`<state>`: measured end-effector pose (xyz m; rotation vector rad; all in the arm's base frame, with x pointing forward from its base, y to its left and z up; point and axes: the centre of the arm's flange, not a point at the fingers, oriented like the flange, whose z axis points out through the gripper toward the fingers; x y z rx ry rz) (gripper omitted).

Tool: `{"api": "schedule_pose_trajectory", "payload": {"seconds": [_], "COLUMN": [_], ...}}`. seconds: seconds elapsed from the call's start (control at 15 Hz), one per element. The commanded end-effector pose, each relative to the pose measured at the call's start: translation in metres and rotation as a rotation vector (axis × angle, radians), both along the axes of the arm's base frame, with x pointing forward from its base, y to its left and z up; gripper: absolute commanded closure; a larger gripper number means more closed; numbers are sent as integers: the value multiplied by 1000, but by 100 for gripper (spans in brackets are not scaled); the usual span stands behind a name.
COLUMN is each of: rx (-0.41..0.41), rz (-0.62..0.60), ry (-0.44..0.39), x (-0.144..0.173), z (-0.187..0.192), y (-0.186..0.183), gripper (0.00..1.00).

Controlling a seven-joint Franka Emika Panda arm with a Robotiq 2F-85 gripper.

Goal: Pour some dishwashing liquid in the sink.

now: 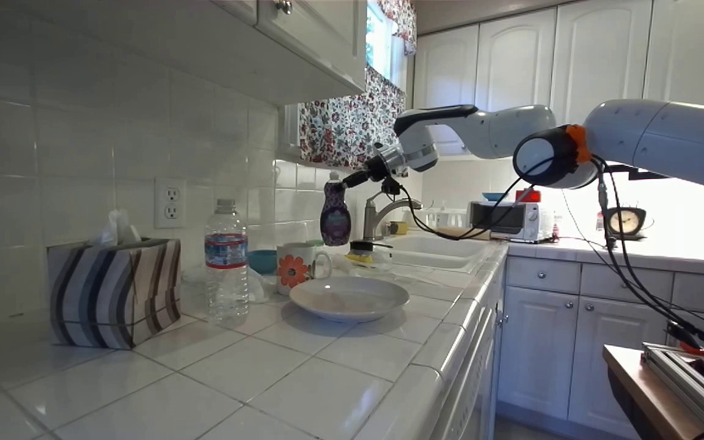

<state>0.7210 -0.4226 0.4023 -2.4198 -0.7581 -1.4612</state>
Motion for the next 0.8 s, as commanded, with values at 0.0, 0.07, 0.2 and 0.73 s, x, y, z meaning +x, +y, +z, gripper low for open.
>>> {"api": "schedule_pose_trajectory", "payload": {"seconds": [0.0, 0.07, 0.2, 0.73], "rx": [-32, -49, -67, -189], "rz": [-59, -74, -100, -178], "ry": [11, 19, 33, 170], "x": [-5, -11, -20, -59], "z": [22, 23, 24, 25], "y": [-8, -10, -14, -18], "gripper": [82, 82, 82, 82]}}
